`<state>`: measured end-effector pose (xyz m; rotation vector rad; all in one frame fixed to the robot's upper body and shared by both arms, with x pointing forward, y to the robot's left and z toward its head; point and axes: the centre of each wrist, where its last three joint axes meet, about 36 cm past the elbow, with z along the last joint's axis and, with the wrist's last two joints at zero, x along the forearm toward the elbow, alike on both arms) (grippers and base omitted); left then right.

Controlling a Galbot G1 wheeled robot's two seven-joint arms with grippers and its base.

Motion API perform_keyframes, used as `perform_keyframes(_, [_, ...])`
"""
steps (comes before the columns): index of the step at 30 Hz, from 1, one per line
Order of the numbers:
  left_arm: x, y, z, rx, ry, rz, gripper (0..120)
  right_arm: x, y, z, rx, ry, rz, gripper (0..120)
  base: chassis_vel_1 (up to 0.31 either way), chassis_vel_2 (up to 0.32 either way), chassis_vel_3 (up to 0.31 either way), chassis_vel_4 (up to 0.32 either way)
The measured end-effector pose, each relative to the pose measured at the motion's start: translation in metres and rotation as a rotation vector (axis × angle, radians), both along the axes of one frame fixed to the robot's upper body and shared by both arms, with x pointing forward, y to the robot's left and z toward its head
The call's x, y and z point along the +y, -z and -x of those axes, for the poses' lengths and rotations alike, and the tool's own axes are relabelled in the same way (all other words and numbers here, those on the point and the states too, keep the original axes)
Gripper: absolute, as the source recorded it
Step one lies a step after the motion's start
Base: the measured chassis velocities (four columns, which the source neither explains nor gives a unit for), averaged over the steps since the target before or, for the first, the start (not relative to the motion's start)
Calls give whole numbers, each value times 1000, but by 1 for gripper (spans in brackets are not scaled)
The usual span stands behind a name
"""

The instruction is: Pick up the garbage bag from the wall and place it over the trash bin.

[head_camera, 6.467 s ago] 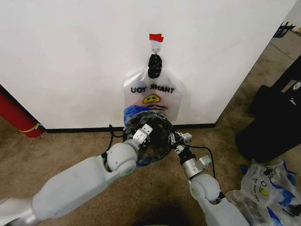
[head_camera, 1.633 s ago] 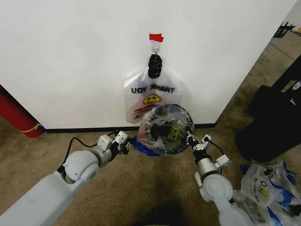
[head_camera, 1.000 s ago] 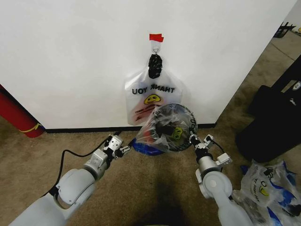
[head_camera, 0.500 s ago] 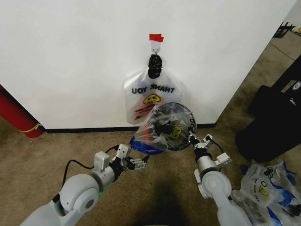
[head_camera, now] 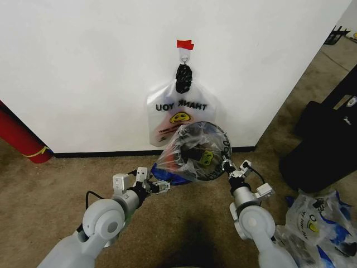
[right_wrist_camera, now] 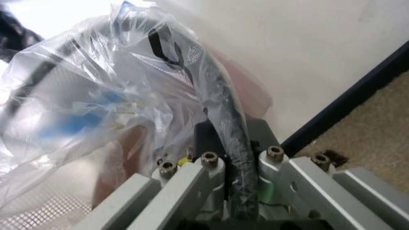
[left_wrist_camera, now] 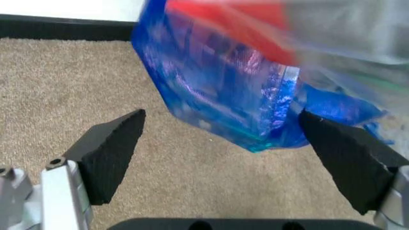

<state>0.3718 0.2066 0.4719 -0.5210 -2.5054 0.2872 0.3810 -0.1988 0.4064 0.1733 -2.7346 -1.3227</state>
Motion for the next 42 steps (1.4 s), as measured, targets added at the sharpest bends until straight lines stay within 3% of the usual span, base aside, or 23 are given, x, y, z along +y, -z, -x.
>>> perform_keyframes(9, [-2, 19, -24, -42, -58, -23, 97, 13, -11, 17, 39, -5, -27, 0, 0, 0, 0, 0])
perform_keyframes(17, [1, 29, -29, -70, -67, -79, 97, 18, -19, 27, 82, 5, -39, 0, 0, 0, 0, 0])
perform_keyframes(21, [9, 23, -5, -64, -8, -117, 100, 17, -16, 20, 97, 20, -30, 0, 0, 0, 0, 0])
perform_keyframes(27, [12, 18, 10, -57, 23, -147, 100, 18, -11, 11, 103, 27, -26, 0, 0, 0, 0, 0])
perform_keyframes(31, [7, -3, 55, -40, 108, -244, 100, 27, -5, -11, 154, 26, -9, 0, 0, 0, 0, 0])
perform_keyframes(32, [7, -3, 55, -40, 108, -244, 100, 27, -5, -11, 154, 26, -9, 0, 0, 0, 0, 0])
perform_keyframes(37, [5, -10, 69, -188, 20, -338, 100, 38, -9, -14, 291, -3, 118, 0, 0, 0, 0, 0])
perform_keyframes(42, [7, -10, 66, -262, -16, -376, 100, 36, -16, -6, 362, -41, 217, 0, 0, 0, 0, 0])
